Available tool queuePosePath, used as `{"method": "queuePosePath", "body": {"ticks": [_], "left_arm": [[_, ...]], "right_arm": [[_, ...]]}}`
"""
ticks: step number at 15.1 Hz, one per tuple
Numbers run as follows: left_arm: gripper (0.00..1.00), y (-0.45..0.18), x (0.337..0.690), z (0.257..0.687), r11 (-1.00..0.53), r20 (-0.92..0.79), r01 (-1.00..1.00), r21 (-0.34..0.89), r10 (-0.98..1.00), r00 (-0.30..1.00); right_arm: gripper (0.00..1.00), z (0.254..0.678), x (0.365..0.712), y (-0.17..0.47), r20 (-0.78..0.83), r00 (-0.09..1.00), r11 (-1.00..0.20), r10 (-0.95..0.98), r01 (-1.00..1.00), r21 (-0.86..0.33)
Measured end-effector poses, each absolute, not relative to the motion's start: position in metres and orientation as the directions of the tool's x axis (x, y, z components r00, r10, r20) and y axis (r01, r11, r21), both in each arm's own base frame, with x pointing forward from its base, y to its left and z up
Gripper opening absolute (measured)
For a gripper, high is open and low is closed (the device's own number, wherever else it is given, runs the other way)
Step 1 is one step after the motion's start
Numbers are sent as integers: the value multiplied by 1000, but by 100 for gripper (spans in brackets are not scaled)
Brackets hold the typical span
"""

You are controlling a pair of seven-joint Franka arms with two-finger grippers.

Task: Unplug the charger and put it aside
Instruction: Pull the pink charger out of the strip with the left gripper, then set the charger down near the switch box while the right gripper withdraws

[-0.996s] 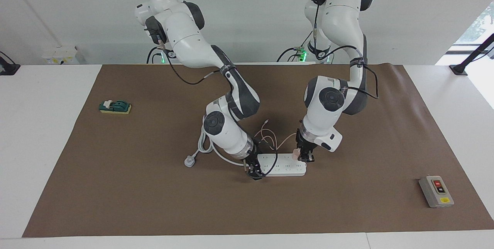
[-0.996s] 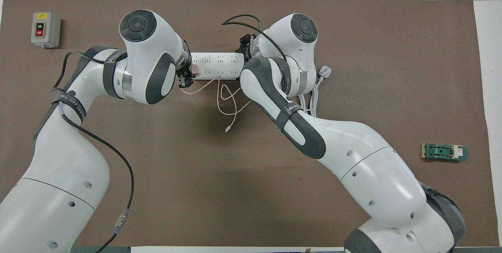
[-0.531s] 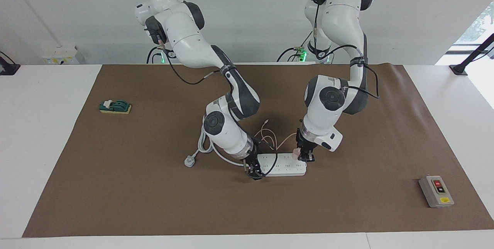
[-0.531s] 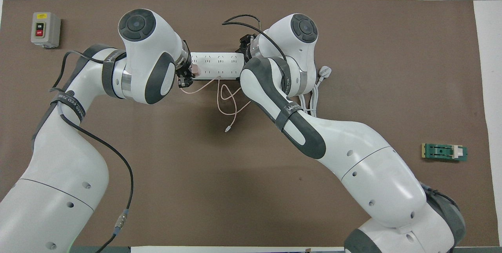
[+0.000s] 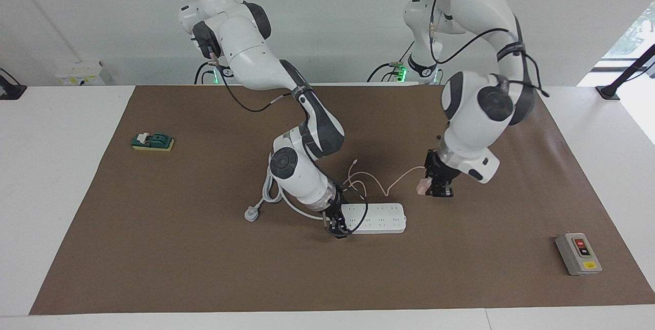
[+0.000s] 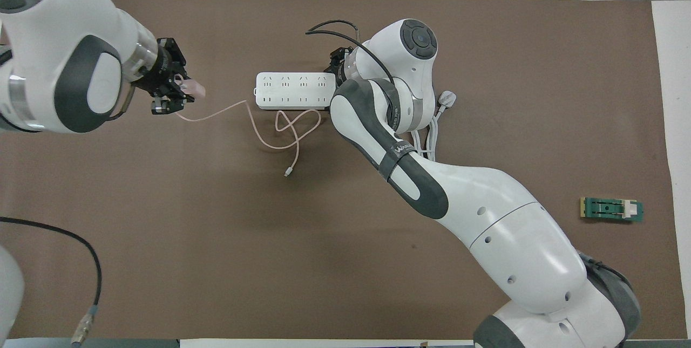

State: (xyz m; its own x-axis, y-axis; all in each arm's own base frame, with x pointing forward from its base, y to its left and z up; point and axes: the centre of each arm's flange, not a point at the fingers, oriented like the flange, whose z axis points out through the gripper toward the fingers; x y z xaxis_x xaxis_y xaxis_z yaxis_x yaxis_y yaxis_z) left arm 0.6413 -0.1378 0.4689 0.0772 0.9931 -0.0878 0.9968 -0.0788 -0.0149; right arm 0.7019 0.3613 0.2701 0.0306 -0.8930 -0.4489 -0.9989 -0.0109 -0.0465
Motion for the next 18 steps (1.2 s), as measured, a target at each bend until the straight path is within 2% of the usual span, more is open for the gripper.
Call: {"method": "queuePosePath", "body": {"ticks": [2, 4, 7, 9, 13, 15, 17, 18], "left_arm": [[32, -104, 638, 476, -137, -91, 990, -35, 987, 133], [32, -61, 640, 473, -202, -107, 978, -59, 975, 195], [32, 27, 634, 472, -326, -157, 942, -80, 937, 311], [32, 56, 630, 473, -428, -179, 901, -70, 894, 411], [32, 54, 628, 462, -534, -185, 844, -44, 835, 518], [32, 53, 618, 444, -614, -194, 789, -31, 778, 598], [42, 51, 605, 432, -658, -205, 753, -27, 741, 640], [51, 48, 604, 434, -666, -204, 745, -23, 733, 649]], "right_arm": [[93, 271, 702, 361, -449, 31, -11, -893, -999, -47], [100, 286, 703, 360, -454, 38, -13, -890, -998, -57], [100, 345, 707, 339, -459, 45, -19, -887, -998, -60], [100, 379, 709, 319, -462, 41, -18, -886, -998, -54], [100, 425, 712, 282, -462, 29, -5, -886, -999, -51], [100, 442, 714, 260, -435, 77, -49, -897, -996, -75], [100, 470, 712, 225, -372, 188, -157, -909, -981, -113], [100, 480, 711, 207, -340, 243, -212, -908, -969, -127]]}}
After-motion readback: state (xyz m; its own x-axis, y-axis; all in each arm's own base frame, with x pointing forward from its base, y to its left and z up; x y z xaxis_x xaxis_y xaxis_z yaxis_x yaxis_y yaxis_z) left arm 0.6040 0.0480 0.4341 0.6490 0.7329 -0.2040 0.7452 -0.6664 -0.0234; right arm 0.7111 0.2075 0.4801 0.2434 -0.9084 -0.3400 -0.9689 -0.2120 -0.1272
